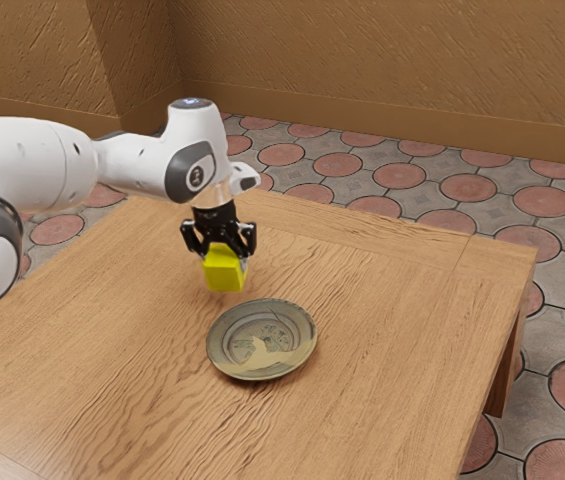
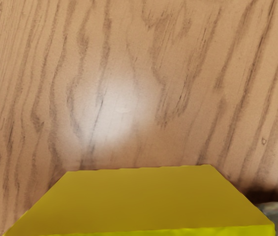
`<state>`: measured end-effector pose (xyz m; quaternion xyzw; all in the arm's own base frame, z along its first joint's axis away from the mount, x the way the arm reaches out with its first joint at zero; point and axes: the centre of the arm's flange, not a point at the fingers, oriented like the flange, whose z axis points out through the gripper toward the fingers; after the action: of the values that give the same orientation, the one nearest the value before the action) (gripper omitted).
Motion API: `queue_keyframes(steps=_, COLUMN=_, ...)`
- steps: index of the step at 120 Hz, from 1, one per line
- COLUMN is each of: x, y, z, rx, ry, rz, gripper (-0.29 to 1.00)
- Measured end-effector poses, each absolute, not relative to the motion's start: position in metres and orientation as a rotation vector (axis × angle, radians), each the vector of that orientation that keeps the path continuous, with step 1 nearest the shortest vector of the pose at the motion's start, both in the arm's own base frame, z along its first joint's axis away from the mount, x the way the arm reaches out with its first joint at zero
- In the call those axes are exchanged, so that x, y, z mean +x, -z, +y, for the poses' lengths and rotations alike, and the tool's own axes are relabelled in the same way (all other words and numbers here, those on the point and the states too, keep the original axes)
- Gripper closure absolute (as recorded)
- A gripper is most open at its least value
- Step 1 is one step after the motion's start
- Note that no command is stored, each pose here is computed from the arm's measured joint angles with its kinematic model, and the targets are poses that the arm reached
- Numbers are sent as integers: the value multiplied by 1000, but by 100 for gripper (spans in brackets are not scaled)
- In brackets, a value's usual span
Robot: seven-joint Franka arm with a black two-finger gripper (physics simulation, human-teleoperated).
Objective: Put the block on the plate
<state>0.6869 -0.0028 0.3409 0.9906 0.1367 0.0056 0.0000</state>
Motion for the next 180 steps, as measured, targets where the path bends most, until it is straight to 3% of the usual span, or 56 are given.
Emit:
queue_keyframes(steps=40, x=633, y=-358, z=-80, rx=3123, ry=31, rz=330, gripper=27)
queue_keyframes(steps=68, x=614, y=-340, z=-115, rx=3135, ry=67, rz=317, gripper=27)
queue_keyframes(steps=124, x=604, y=-315, z=-122, rx=3126, ry=101, rz=415, gripper=27)
queue_keyframes(steps=152, x=609, y=-323, z=-122, rx=3133, ry=67, rz=418, gripper=11)
queue_keyframes(steps=180, x=613, y=-338, z=-116, rx=3147, ry=37, rz=415, gripper=4)
